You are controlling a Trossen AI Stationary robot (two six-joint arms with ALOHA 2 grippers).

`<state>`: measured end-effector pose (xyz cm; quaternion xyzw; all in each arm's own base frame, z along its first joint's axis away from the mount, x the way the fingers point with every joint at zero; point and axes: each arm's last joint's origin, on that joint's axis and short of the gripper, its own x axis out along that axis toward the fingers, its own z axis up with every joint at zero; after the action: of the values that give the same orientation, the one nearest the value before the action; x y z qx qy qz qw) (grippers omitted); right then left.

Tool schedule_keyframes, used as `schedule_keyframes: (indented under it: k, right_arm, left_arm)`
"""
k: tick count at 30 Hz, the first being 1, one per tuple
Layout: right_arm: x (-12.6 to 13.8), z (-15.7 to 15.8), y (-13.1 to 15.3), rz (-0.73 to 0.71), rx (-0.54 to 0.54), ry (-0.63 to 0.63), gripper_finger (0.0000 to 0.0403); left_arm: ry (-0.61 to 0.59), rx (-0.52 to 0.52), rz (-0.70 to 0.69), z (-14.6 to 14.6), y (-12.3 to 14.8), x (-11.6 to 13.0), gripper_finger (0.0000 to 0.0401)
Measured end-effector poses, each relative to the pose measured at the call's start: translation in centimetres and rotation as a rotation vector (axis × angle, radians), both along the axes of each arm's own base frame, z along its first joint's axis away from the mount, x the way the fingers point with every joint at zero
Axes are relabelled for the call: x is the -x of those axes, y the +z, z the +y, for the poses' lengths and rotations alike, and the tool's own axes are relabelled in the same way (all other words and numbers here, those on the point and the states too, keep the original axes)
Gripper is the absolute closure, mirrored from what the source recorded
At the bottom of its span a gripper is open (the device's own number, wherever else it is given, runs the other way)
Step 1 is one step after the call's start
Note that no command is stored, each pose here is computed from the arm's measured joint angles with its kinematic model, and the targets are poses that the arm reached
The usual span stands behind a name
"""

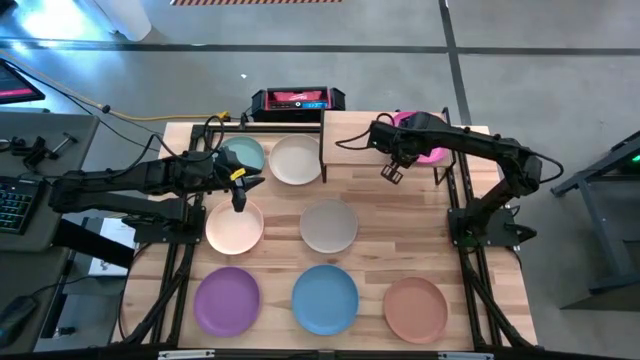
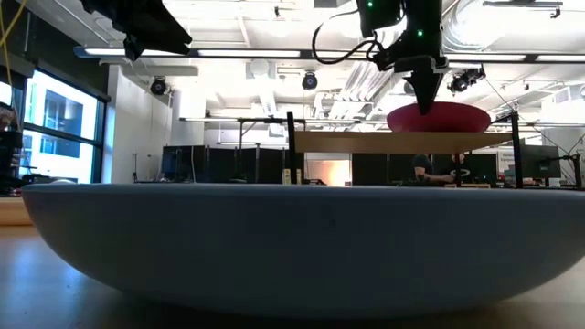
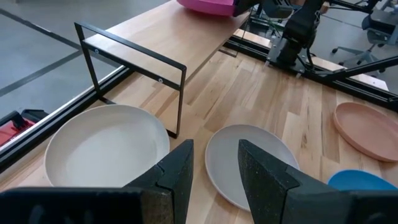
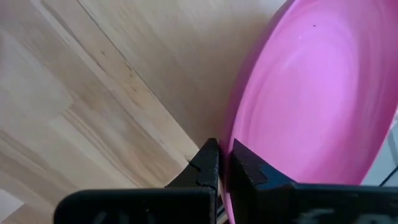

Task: Place and stack plates onto a shelf
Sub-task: Put the pink plate on the shelf

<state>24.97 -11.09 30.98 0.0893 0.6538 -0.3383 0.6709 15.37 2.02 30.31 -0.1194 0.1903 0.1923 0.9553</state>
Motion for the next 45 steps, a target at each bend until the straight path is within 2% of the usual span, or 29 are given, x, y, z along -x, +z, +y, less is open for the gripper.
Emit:
schedule_keyframes:
  k: [6, 30, 33, 40, 45]
  right_arm:
    - [0.17, -0.36, -0.04, -0.012, -0.036, -0.009, 0.0403]
    - [0.27, -0.29, -0.06, -0.010, -0.045, -0.034, 0.0402]
    - [0.38, -0.24, -0.06, 0.000, -0.051, -0.040, 0.0389]
    - [0.60, -0.68, -0.03, 0.001, -0.024, -0.083, 0.0330]
    - [0.72, -0.95, -0.03, 0.001, -0.023, -0.094, 0.0318]
  left_arm:
    - [0.000, 0.000, 0.000, 0.00, 0.00, 0.00, 0.0284]
    - [-0.002, 0.002, 0.000, -0.01, 0.00, 0.00, 0.0284]
    - [-0.002, 0.001, 0.000, 0.00, 0.00, 0.00, 0.0284]
    - [-0.003, 0.001, 0.001, -0.01, -0.01, 0.00, 0.0284]
    - [-0.002, 0.001, 0.001, -0.01, -0.01, 0.00, 0.0284]
